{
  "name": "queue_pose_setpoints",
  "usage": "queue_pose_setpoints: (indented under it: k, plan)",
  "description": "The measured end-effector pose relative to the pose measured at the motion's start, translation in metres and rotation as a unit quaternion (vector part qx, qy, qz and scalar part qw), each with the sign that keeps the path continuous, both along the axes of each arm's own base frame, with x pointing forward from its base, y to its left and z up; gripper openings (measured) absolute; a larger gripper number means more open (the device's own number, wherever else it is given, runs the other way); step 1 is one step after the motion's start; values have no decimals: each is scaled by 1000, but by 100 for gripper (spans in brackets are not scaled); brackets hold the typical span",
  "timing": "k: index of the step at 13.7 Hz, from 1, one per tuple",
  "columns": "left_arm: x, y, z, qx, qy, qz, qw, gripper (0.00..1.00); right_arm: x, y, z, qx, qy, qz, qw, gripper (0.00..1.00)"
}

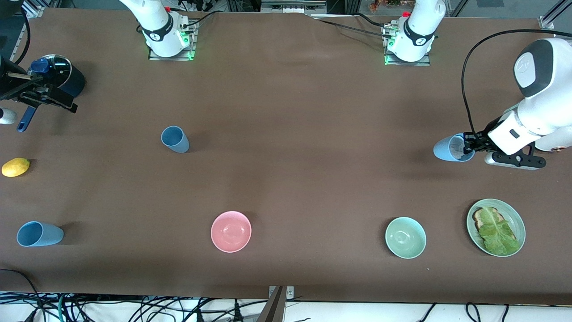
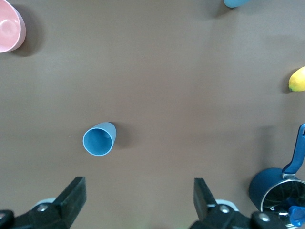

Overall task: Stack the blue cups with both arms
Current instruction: 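Lift the tissue cup and carry it toward the table middle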

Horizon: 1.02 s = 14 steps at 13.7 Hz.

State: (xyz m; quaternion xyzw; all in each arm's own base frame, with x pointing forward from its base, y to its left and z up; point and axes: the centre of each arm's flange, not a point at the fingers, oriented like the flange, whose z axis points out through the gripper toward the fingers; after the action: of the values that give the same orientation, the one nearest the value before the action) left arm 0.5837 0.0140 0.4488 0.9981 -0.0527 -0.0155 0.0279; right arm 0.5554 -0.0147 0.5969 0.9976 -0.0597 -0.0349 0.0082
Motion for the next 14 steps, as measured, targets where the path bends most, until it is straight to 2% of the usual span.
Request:
queue_pose_setpoints:
  k: [2, 4, 7, 10, 14]
  plan:
    - [2, -8, 8, 0, -2, 2, 1000, 7, 0, 0, 0, 0, 0, 0, 1000, 100]
    - [2, -31, 14, 1, 9, 23, 1000, 7, 0, 0, 0, 0, 0, 0, 1000, 100]
    - [-2, -100, 38, 7, 22, 75, 997, 7, 0, 0, 0, 0, 0, 0, 1000, 100]
    - [-13, -175, 54, 11, 18, 123, 992, 7, 0, 0, 0, 0, 0, 0, 1000, 100]
    - [-32, -257, 54, 16, 20, 195, 980, 7, 0, 0, 0, 0, 0, 0, 1000, 100]
